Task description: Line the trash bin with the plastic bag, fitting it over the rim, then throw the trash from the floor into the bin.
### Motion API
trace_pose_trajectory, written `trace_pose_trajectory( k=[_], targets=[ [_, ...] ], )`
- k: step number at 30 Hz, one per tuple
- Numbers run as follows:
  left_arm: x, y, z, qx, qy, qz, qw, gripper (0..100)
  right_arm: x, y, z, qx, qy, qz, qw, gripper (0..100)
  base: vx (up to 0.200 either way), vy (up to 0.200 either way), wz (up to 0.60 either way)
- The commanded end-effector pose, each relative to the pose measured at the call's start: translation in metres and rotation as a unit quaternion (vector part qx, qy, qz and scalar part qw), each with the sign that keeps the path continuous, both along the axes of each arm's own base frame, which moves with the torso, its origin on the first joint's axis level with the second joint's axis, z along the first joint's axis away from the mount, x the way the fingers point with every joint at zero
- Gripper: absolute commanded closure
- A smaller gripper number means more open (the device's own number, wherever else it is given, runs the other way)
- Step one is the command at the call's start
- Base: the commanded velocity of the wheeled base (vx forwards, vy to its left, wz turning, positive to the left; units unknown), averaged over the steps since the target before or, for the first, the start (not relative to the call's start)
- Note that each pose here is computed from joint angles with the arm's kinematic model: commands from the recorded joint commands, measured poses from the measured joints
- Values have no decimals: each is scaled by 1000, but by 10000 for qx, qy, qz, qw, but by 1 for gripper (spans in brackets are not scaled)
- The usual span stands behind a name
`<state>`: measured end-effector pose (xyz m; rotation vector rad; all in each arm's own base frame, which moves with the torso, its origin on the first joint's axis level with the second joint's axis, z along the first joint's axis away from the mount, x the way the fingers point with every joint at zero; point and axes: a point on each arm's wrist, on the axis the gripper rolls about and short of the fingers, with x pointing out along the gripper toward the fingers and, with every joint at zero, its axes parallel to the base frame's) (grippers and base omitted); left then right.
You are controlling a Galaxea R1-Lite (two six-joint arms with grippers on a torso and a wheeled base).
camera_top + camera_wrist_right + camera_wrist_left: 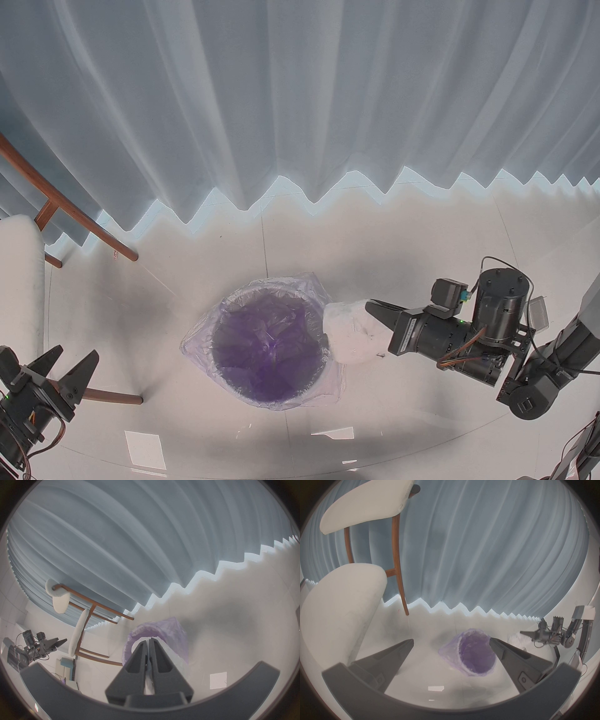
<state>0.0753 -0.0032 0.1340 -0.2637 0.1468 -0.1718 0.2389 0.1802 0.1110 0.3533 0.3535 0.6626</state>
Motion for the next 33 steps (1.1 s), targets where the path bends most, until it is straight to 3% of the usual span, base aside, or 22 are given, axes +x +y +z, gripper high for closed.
trace_pose_trajectory(
  k=[1, 6, 13, 21, 25, 27, 31, 33],
  targets=[
    [-27, 0, -6, 144, -249, 23, 9996, 0, 10, 27, -2, 53, -151, 236, 9996, 100, 0, 0, 0],
    [-47, -1, -18, 252, -141, -14, 9996, 0, 21, 43, -3, -46, -423, 356, 9985, 100, 0, 0, 0],
    [-77, -2, -39, 364, -255, -62, 9990, 0, 27, 63, -23, -545, -723, 648, 9938, 100, 0, 0, 0],
    [-96, -2, -50, 728, -609, -103, 9954, 0, 37, 81, -24, -405, -979, 708, 9919, 100, 0, 0, 0],
    [-100, -1, -53, 1298, -969, -74, 9868, 0, 38, 83, -24, -389, -1008, 721, 9915, 100, 0, 0, 0],
    [-100, -1, -54, 1436, -955, 68, 9850, 0, 38, 83, -24, -389, -1008, 721, 9915, 100, 0, 0, 0],
    [-99, 3, -54, 1627, -893, 899, 9785, 0, 40, 86, -21, -340, -1068, 722, 9911, 100, 0, 0, 0],
    [-99, 4, -54, 1670, -892, 1012, 9767, 0, 39, 88, -22, -348, -1068, 746, 9909, 100, 0, 0, 0]
  ],
)
